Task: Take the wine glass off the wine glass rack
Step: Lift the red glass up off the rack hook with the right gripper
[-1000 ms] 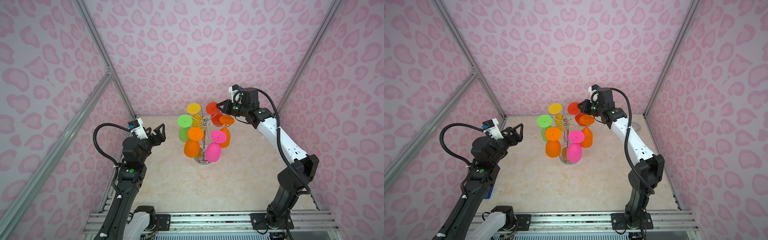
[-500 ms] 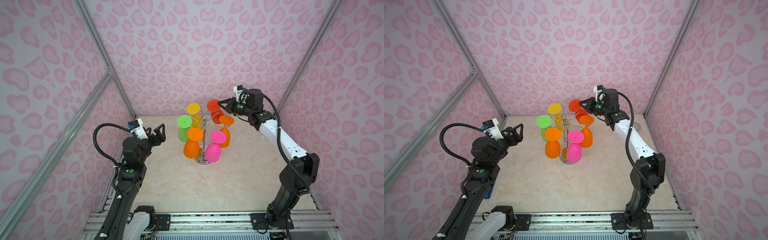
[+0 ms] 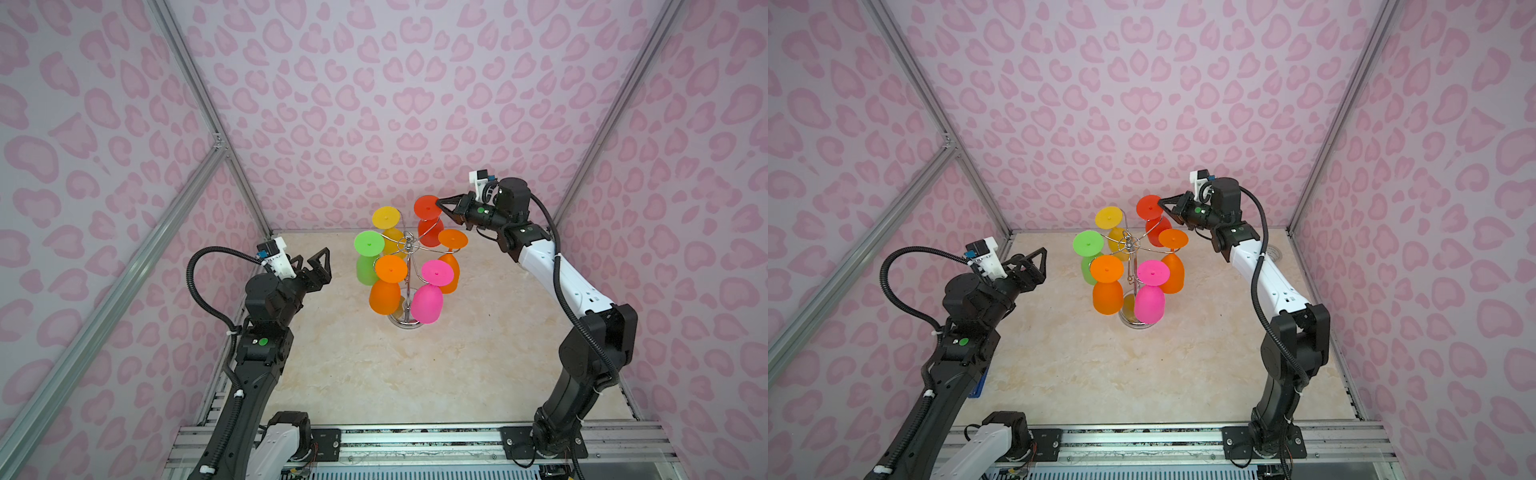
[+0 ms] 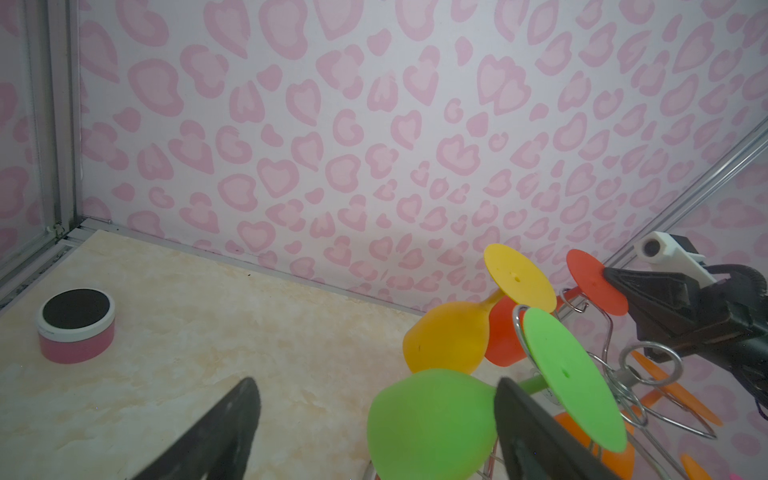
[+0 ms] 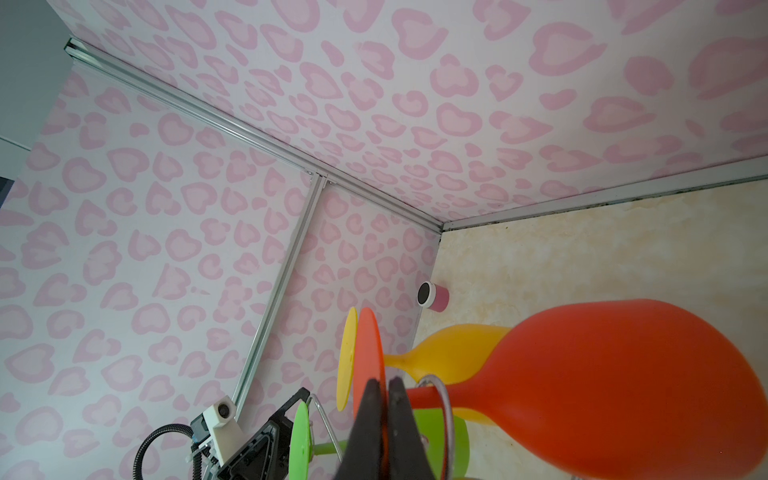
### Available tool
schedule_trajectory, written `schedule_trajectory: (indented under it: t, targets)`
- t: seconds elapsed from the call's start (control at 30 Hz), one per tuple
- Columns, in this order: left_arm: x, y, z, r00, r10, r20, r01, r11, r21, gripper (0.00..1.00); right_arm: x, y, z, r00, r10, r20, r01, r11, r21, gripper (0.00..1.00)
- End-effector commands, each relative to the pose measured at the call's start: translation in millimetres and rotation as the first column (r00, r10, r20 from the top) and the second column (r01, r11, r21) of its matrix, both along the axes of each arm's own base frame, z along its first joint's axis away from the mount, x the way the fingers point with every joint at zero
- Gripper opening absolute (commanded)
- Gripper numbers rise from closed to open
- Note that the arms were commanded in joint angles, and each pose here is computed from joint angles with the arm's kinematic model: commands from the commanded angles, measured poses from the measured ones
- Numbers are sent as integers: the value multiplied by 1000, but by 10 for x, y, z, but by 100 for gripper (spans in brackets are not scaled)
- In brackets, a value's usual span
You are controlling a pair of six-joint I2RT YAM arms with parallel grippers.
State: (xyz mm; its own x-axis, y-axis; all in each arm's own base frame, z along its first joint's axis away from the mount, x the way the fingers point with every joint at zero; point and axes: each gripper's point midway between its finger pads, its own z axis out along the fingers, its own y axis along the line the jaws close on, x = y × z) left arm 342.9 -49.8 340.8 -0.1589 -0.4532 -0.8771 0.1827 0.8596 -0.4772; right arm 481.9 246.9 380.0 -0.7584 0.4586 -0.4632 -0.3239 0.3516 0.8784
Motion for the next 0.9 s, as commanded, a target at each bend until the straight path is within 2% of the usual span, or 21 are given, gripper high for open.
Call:
schedule_trajectory:
  t: [0.0, 0.87]
  targets:
    - [7, 1, 41, 1000, -1, 15, 1, 1000, 5, 90, -38, -26, 88, 1000, 2, 28, -3, 1000, 15, 0]
    - [6, 0, 29, 1000, -1, 14, 1, 1000, 7, 90, -413, 83, 48, 999, 43, -14, -43, 999, 3, 0]
